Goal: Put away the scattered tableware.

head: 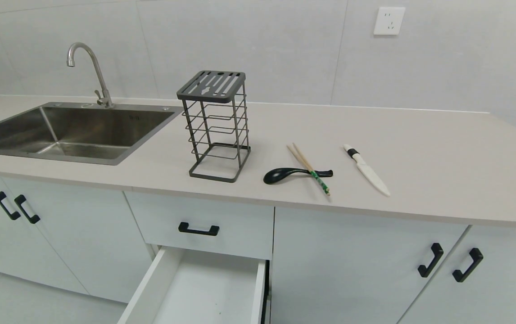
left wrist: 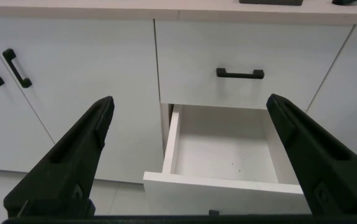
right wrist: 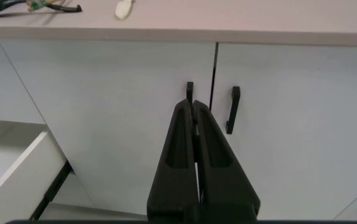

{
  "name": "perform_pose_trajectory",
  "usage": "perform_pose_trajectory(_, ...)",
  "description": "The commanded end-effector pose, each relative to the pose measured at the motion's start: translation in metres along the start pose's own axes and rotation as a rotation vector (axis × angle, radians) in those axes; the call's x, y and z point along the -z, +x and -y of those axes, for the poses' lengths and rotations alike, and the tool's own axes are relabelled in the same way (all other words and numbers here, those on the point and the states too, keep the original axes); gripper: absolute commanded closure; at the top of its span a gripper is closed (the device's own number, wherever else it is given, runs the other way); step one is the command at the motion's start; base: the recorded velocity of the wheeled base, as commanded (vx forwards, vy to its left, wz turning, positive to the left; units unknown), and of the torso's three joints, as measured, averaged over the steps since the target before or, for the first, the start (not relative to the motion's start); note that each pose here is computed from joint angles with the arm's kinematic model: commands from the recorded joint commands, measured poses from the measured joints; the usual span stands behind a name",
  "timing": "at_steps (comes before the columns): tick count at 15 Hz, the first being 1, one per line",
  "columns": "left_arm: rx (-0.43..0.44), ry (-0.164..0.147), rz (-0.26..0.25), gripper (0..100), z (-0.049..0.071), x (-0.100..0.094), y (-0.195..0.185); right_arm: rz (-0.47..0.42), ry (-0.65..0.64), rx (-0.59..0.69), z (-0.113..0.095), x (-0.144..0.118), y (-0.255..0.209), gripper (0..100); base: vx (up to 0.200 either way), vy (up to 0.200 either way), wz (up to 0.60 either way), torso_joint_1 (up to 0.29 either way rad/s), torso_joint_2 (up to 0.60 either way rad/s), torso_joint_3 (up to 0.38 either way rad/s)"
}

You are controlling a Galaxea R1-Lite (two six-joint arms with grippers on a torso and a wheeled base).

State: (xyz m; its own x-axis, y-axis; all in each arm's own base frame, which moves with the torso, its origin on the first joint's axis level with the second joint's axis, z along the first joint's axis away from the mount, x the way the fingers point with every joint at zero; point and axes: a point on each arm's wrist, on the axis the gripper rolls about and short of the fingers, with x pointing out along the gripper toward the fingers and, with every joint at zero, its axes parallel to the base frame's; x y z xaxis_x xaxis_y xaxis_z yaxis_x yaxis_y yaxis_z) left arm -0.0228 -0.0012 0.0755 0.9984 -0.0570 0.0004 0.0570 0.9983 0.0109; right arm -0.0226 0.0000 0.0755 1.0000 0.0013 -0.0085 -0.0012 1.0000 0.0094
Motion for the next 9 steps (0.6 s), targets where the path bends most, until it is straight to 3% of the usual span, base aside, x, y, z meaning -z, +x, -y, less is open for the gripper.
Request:
perform_pose_trajectory(1, 0.000, 0.000, -0.002, 0, 0.0000, 0.0000, 0.0001, -0.001, -0.002, 0.000, 0.0000, 0.0001, 0.0000, 100, 0.000, 0.000, 0.00, 0.076, -0.15, -0.080)
perform_pose_trajectory(7, 0.000, 0.000, -0.002, 0, 0.0000, 0.0000, 0.0001, 0.001, -0.019, -0.005, -0.0001, -0.0005, 0.0000, 100, 0.000, 0.000, 0.00, 0.005, -0.02, -0.007)
perform_pose_trajectory(8, 0.000, 0.000, -0.002, 0, 0.0000, 0.0000, 0.0001, -0.001, -0.017, -0.005, -0.0001, -0.0001, 0.0001, 0, 0.000, 0.000, 0.00, 0.000, 0.00, 0.000)
perform_pose_trajectory(9, 0.000, 0.000, -0.002, 0, 0.0000, 0.0000, 0.0001, -0.001, -0.011, -0.005, -0.0001, -0.0001, 0.0001, 0, 0.000, 0.000, 0.00, 0.000, 0.00, 0.000)
